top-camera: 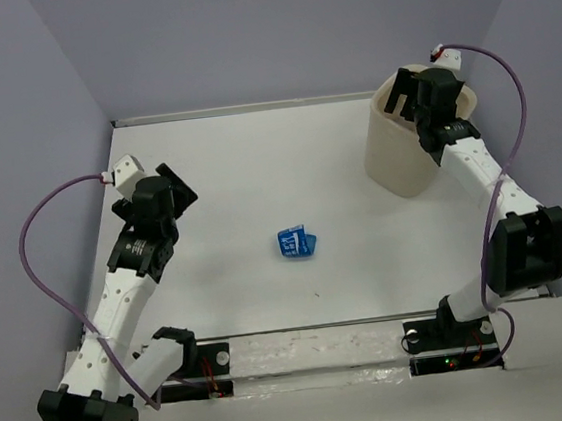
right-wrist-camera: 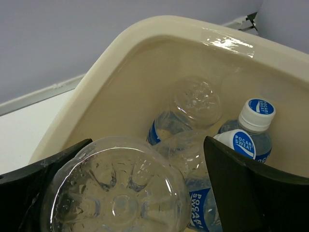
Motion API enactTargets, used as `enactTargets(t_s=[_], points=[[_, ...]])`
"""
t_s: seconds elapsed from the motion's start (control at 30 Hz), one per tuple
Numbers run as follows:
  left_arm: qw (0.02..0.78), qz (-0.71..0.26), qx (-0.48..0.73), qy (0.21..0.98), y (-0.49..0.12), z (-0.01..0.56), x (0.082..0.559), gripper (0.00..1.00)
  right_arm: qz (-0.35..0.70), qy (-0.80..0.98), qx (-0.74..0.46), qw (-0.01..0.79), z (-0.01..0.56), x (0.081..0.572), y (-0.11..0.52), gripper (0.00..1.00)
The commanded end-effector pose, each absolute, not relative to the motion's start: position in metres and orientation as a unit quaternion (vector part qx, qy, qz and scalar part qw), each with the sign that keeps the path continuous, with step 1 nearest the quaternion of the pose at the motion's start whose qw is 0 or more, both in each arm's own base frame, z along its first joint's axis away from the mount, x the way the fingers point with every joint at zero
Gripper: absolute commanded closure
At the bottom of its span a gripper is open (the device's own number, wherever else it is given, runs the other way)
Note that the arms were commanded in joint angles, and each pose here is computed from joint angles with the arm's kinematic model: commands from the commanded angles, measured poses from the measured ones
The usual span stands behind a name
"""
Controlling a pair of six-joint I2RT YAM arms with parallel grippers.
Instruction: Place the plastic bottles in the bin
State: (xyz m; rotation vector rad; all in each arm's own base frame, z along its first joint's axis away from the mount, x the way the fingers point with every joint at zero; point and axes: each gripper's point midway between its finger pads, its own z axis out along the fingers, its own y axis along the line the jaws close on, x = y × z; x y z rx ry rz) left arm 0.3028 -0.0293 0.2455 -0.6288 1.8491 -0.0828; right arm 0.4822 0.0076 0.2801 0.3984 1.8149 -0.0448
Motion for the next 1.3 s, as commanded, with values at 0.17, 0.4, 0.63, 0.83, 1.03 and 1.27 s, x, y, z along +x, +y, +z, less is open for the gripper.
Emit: enactTargets(t_s=[0.17, 0.4, 0.63, 0.83, 1.03, 1.27], points=[[0.469, 0.040, -0.255, 0.845, 0.011, 0.199, 0.310, 0.01, 0.019, 0.700, 0.177, 0.692, 0.408, 0.436, 0.002, 0.00], [0.415, 0.088, -0.264, 0.866, 0.044, 0.163, 0.301, 0.01, 0.099, 0.650, 0.127, 0.743, 0.475, 0.375, 0.024, 0.01], [0.369, 0.114, -0.259, 0.885, 0.062, 0.133, 0.308, 0.01, 0.286, 0.654, 0.019, 0.700, 0.451, 0.339, 0.098, 0.07], [0.364, 0.114, -0.256, 0.888, 0.073, 0.119, 0.341, 0.01, 0.414, 0.640, -0.094, 0.640, 0.436, 0.308, 0.197, 0.08], [0.360, 0.105, -0.227, 0.899, 0.076, 0.110, 0.387, 0.01, 0.435, 0.647, -0.166, 0.604, 0.409, 0.286, 0.265, 0.06], [0.320, 0.103, -0.211, 0.918, 0.083, 0.069, 0.414, 0.04, 0.439, 0.660, -0.213, 0.571, 0.382, 0.271, 0.325, 0.05]])
